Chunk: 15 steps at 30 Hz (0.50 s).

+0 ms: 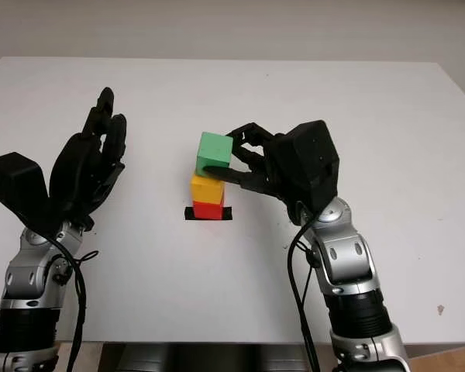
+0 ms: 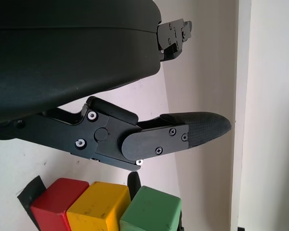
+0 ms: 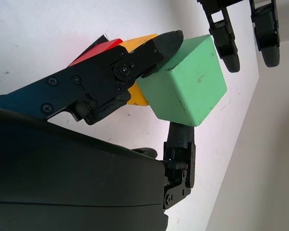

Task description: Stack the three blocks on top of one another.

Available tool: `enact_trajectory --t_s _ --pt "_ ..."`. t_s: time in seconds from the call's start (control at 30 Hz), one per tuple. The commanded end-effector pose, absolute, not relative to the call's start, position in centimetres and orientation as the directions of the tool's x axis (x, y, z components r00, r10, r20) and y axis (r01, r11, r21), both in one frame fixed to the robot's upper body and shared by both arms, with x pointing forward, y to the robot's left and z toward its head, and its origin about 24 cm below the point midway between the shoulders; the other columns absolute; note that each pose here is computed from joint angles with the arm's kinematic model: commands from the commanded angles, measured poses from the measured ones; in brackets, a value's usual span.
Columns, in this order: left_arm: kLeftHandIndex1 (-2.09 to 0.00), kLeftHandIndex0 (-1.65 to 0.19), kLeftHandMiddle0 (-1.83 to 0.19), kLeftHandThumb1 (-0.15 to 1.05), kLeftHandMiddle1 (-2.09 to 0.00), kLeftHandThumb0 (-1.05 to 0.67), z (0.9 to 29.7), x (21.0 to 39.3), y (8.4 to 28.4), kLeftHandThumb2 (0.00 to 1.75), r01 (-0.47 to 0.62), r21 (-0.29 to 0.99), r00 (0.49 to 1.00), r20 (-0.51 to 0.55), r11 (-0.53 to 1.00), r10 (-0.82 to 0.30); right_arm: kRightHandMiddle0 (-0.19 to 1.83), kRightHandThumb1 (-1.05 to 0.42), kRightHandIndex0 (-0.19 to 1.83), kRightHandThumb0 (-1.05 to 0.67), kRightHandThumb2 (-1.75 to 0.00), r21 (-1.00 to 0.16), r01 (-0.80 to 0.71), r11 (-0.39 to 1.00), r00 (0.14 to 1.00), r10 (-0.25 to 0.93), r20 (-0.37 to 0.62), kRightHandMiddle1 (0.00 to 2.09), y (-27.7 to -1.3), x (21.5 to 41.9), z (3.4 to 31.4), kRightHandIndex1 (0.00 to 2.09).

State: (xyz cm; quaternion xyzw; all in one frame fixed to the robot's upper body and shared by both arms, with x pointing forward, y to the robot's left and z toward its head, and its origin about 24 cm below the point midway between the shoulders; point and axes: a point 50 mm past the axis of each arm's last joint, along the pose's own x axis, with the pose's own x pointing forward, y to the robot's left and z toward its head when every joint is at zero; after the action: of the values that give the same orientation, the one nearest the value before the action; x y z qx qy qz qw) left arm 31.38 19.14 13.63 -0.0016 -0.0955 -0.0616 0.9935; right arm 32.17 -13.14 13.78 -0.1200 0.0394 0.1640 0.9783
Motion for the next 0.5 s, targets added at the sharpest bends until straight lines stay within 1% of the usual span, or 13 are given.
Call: enact_trajectory --t_s 0.0,0.23,0.33,0.47 --pt "0.0 0.19 0.19 1.05 0.0 -0.73 13.82 31.19 19.05 0.58 0.123 0.017 0.971 0.204 0.992 -0.124 0.31 -0.96 0.33 -0.48 -0.05 -0.225 -0.327 0.918 0.945 0.311 -0.104 1.89 -13.24 32.24 13.93 0.06" --pt "0.0 0.19 0.19 1.05 0.0 -0.73 13.8 31.22 19.02 0.57 0.119 0.017 0.971 0.205 0.993 -0.12 0.3 -0.96 0.35 -0.49 -0.05 -0.258 -0.327 0.909 0.945 0.309 -0.109 1.86 -13.09 32.21 13.9 0.07" --pt "0.0 0.19 0.19 1.05 0.0 -0.73 13.78 31.23 18.98 0.57 0.121 0.018 0.971 0.204 0.993 -0.122 0.3 -0.96 0.35 -0.47 -0.05 -0.246 -0.337 0.909 0.941 0.319 -0.111 1.81 -12.92 32.16 13.83 0.07" --pt "0.0 0.19 0.19 1.05 0.0 -0.73 13.74 31.22 18.91 0.58 0.121 0.017 0.972 0.203 0.993 -0.121 0.35 -0.96 0.37 -0.49 -0.05 -0.245 -0.337 0.909 0.941 0.32 -0.108 1.82 -12.8 32.14 13.87 0.07"
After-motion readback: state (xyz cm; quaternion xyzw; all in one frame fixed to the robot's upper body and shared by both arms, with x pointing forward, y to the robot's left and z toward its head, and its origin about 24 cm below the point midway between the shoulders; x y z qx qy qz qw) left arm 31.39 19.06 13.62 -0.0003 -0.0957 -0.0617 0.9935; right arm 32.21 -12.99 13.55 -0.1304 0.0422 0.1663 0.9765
